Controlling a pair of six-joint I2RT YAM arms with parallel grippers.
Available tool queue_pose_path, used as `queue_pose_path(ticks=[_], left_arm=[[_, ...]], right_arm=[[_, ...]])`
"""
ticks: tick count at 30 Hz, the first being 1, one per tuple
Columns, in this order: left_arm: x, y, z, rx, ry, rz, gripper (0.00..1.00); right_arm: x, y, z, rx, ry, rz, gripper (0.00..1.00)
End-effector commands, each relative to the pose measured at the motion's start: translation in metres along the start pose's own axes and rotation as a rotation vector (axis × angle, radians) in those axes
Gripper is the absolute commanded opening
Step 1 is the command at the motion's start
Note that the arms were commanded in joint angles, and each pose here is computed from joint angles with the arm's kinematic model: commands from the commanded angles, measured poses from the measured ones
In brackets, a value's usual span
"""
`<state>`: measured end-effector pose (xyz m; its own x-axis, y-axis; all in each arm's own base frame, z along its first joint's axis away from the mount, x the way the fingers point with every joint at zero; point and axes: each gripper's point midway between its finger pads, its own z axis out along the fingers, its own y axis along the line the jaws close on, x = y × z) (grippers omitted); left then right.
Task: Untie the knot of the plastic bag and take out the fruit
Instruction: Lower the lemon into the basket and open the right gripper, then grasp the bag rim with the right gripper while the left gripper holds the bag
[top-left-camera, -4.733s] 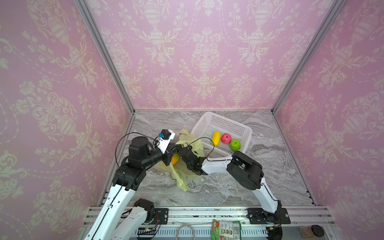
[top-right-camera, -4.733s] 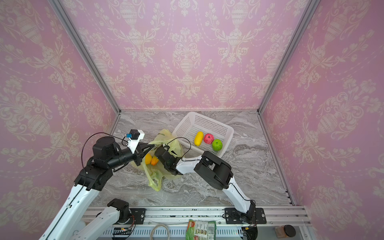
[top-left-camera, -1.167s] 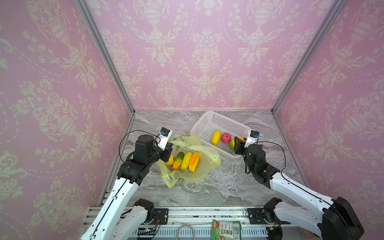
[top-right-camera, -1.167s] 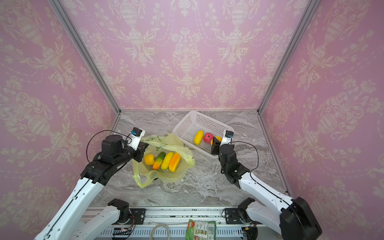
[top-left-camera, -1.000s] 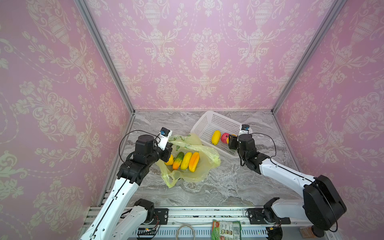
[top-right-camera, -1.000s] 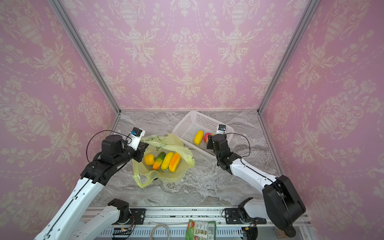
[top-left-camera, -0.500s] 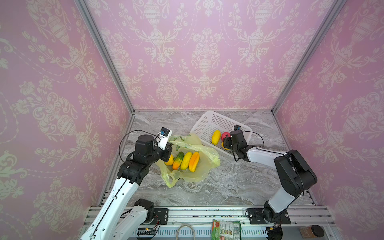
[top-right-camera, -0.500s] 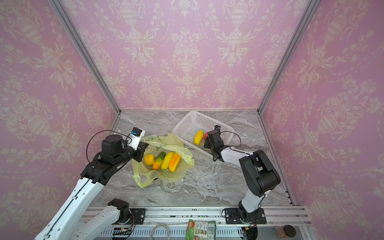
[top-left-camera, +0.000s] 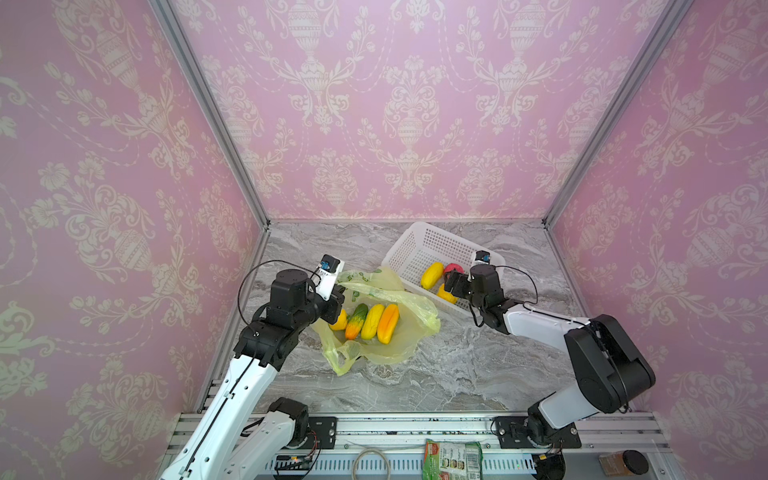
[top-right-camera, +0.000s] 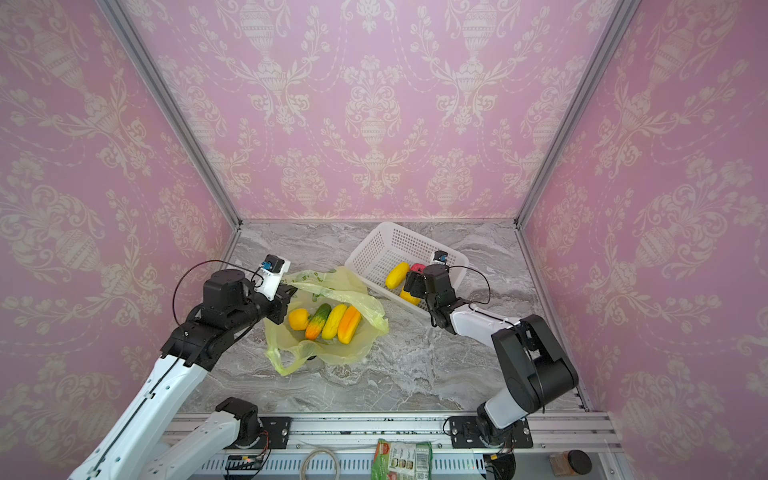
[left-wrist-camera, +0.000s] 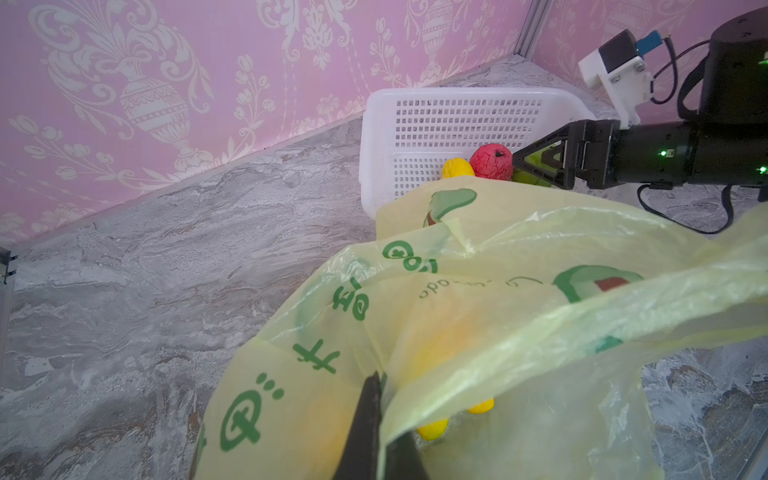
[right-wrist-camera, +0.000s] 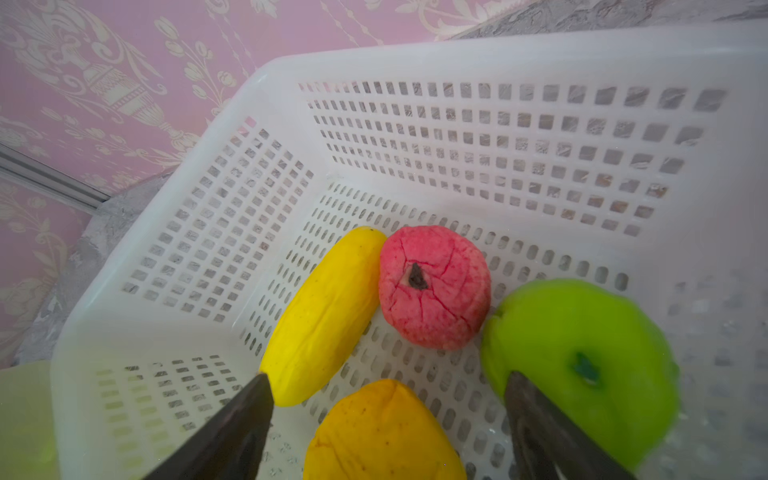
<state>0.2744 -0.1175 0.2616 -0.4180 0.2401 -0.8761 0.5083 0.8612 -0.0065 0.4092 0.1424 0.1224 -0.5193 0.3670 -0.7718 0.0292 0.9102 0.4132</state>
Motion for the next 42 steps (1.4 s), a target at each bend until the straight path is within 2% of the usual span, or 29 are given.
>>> queue_pose_path(ticks=[1, 8, 11, 17, 22, 25, 30, 37, 39, 41, 42], left_arm=[[-0.006, 0.001, -0.004, -0.008, -0.004, 0.026, 0.0], [-0.007, 0.0, -0.004, -0.005, -0.008, 0.024, 0.0], [-0.007, 0.001, -0.004, -0.006, -0.006, 0.021, 0.0], [-0.007, 0.001, -0.004, -0.012, -0.005, 0.02, 0.0], [-0.005, 0.006, -0.003, -0.034, 0.006, 0.017, 0.0], [-0.005, 0.008, -0.003, -0.044, 0.009, 0.016, 0.0], [-0.004, 0.013, -0.003, -0.069, 0.016, 0.011, 0.0], [-0.007, 0.018, 0.0, -0.078, 0.029, -0.003, 0.0], [-0.01, 0.02, -0.001, -0.091, 0.014, -0.006, 0.0], [-0.015, 0.027, -0.001, -0.113, 0.0, -0.022, 0.0], [-0.019, 0.031, 0.001, -0.113, -0.005, -0.039, 0.0]], right_arm=[[-0.018, 0.012, -0.024, -0.073, -0.086, -0.013, 0.89], [-0.036, 0.043, -0.087, -0.179, -0.218, -0.106, 0.86], [-0.036, 0.069, -0.117, -0.278, -0.245, -0.164, 0.87], [-0.016, 0.14, -0.177, -0.606, -0.259, -0.332, 1.0], [0.012, 0.185, -0.209, -0.845, -0.199, -0.45, 1.0], [0.031, 0.209, -0.204, -0.879, -0.111, -0.516, 1.0], [0.052, 0.239, -0.173, -0.856, 0.021, -0.571, 1.0], [0.063, 0.273, -0.162, -0.874, 0.051, -0.626, 1.0], [0.069, 0.274, -0.145, -0.811, 0.078, -0.639, 1.0], [0.069, 0.27, -0.116, -0.682, 0.09, -0.64, 0.98], [0.065, 0.266, -0.099, -0.599, 0.089, -0.64, 0.94]])
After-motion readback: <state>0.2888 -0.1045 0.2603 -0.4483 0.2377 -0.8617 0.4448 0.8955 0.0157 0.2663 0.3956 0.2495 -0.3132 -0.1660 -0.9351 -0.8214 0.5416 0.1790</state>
